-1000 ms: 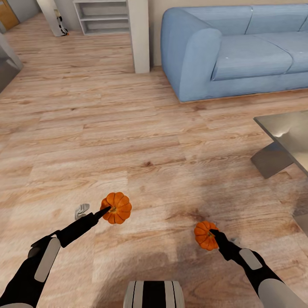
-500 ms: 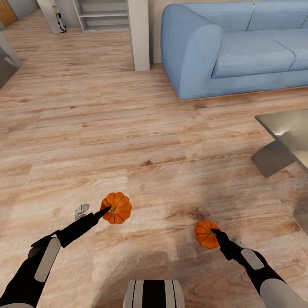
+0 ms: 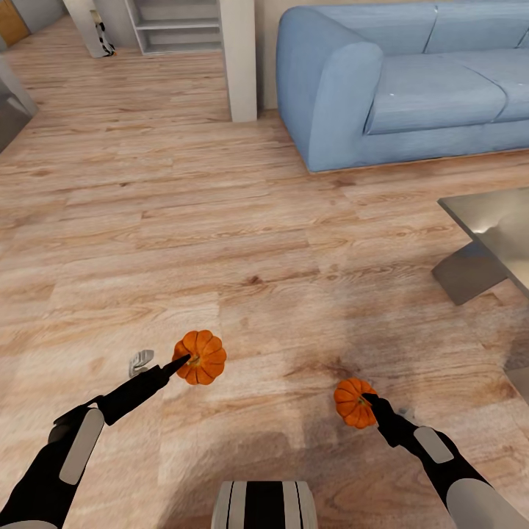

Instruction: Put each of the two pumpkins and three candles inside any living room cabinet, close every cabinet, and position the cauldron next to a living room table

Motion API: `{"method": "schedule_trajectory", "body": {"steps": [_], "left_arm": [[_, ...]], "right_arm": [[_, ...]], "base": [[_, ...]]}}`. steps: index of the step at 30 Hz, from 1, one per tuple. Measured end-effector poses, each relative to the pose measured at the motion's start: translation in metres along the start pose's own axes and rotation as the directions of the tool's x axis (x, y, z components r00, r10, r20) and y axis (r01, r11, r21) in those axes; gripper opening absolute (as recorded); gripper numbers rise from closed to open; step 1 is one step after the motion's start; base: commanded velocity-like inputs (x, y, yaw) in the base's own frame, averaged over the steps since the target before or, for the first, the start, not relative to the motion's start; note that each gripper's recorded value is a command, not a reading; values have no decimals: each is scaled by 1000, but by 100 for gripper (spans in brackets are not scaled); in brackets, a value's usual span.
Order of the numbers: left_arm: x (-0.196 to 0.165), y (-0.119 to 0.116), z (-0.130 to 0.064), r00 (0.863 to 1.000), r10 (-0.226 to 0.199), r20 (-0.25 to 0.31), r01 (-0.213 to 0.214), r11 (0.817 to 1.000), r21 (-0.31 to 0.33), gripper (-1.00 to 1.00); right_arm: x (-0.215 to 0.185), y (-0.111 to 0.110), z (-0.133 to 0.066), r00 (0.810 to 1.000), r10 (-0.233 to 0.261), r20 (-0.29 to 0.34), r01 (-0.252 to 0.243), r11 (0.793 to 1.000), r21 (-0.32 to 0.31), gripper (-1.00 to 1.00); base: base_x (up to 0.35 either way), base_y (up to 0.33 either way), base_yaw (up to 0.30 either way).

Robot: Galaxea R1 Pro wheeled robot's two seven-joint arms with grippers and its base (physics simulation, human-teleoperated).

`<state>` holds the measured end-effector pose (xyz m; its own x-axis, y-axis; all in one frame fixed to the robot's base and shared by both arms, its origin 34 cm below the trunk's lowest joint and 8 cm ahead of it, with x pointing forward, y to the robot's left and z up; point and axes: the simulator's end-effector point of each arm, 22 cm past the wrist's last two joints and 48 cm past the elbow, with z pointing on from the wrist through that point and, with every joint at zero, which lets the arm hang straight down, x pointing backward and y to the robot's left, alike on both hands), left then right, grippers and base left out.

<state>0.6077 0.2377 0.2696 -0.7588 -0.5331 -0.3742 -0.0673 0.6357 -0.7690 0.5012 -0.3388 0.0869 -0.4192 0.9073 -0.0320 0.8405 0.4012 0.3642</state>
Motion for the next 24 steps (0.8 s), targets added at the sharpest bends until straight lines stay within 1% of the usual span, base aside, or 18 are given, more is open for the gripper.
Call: {"method": "schedule_trajectory", "body": {"steps": [10, 16, 20, 24], "left_arm": [[0, 0, 0, 1000, 1, -1, -1, 1000, -2, -100], [0, 0, 0, 1000, 0, 0, 0, 1000, -1, -100], [0, 0, 0, 1000, 1, 0, -1, 1000, -2, -100], [0, 0, 0, 1000, 0, 0, 0, 1000, -2, -100]], "right_arm": [[0, 0, 0, 1000, 2, -1, -2, 1000, -1, 100], [4, 1, 0, 1000, 3, -20, -3, 1000, -3, 100], [6, 0, 0, 1000, -4, -25, 4, 1000, 1, 100], [6, 1, 0, 1000, 0, -27, 0, 1000, -2, 100]], "base": [[2, 0, 0], [0, 0, 0], [112, 30, 0], [58, 15, 0]]}}
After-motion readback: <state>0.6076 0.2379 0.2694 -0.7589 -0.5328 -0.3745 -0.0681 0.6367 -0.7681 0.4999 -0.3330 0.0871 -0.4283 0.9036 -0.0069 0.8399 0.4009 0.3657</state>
